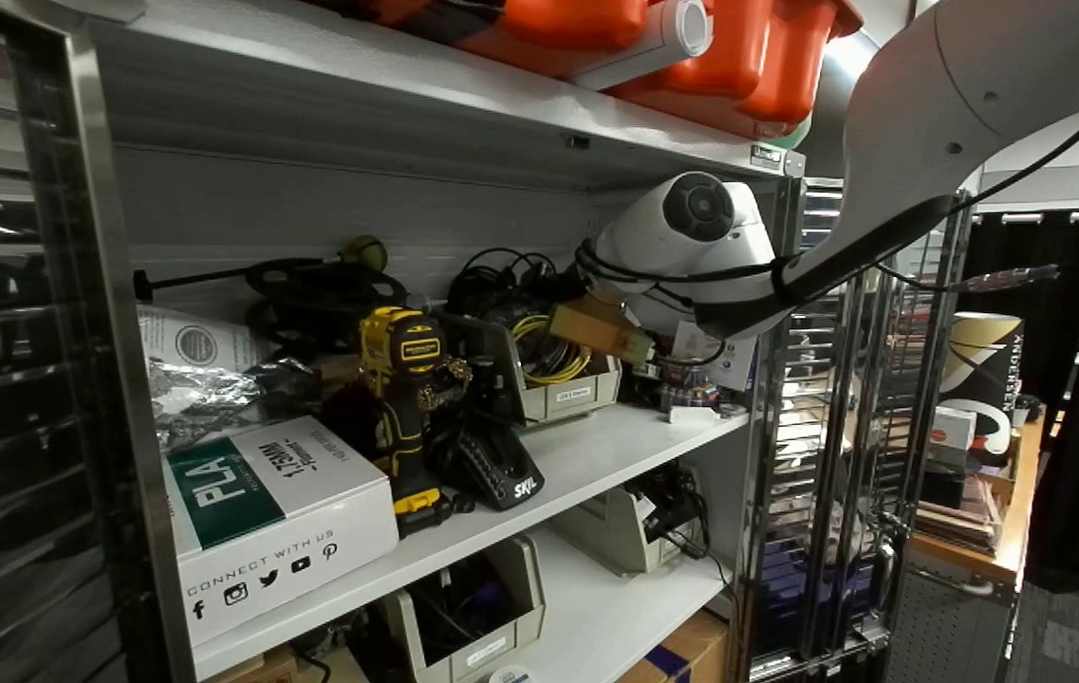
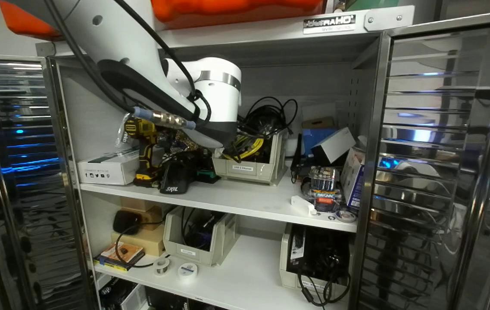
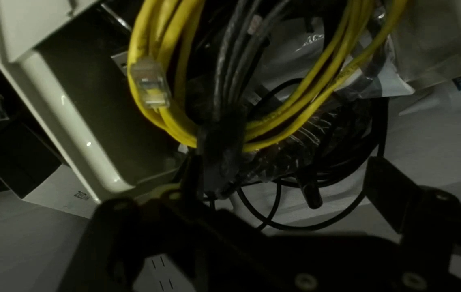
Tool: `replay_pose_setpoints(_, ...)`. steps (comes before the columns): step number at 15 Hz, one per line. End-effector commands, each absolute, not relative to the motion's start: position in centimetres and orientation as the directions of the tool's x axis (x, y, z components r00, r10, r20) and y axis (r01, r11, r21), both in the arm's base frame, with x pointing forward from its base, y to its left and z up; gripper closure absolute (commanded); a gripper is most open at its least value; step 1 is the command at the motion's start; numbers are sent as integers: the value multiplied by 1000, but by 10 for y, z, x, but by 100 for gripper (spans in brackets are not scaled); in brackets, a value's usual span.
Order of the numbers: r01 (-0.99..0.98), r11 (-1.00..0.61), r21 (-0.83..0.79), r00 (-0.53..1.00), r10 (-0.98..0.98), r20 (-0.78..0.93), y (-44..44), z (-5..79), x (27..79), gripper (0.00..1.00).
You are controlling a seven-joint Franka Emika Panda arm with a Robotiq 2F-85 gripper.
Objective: Put the extension cables into the compartment.
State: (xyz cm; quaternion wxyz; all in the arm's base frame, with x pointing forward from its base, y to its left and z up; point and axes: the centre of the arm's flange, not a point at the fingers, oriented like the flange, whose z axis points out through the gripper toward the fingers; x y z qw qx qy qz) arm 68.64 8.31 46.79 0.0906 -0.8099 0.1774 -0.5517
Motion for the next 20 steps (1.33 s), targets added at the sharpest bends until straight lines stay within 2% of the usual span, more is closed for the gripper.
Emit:
replay_pose_setpoints(1,-180,-917,-357,335,-398,854,92,480,658,0)
replay_pose_setpoints(6,-222,-921,-321,441,-389,809,93,460,613,0)
replay_pose_setpoints(12,-235,-931,-280,572,-365,734,88,456,534,0)
replay_pose_setpoints(20,-314,-907,-280,793,-413,449,75,425,460,0)
